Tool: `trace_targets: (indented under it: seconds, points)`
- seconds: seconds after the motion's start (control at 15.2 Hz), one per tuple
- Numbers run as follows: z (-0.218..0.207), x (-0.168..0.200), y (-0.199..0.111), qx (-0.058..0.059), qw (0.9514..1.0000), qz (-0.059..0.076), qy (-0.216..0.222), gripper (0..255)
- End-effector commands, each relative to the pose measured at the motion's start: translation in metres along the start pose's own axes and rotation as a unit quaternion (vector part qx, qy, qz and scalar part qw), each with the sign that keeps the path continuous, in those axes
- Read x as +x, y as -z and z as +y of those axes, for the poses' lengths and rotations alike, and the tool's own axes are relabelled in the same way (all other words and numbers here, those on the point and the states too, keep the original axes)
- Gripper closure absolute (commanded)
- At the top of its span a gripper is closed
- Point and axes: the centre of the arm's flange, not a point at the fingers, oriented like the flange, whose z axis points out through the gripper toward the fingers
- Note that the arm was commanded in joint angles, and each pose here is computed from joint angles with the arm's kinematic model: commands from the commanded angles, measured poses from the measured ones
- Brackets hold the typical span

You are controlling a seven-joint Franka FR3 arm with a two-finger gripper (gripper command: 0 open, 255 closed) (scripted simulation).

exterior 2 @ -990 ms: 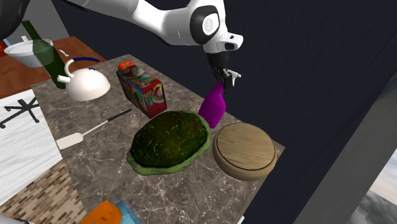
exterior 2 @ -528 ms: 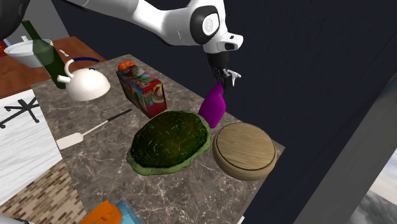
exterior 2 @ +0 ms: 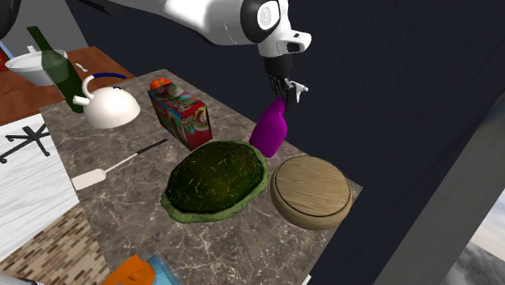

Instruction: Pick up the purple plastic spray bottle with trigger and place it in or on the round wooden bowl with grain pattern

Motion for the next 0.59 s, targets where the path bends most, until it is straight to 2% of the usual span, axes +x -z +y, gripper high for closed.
trace_targets:
  seconds: [0.0,0.53]
  points:
    - [0.002,0.003,0.014,0.002,1.0000,0.004,0.000,255]
    - [0.007,0.012,0.055,0.002,1.0000,0.004,0.000,255]
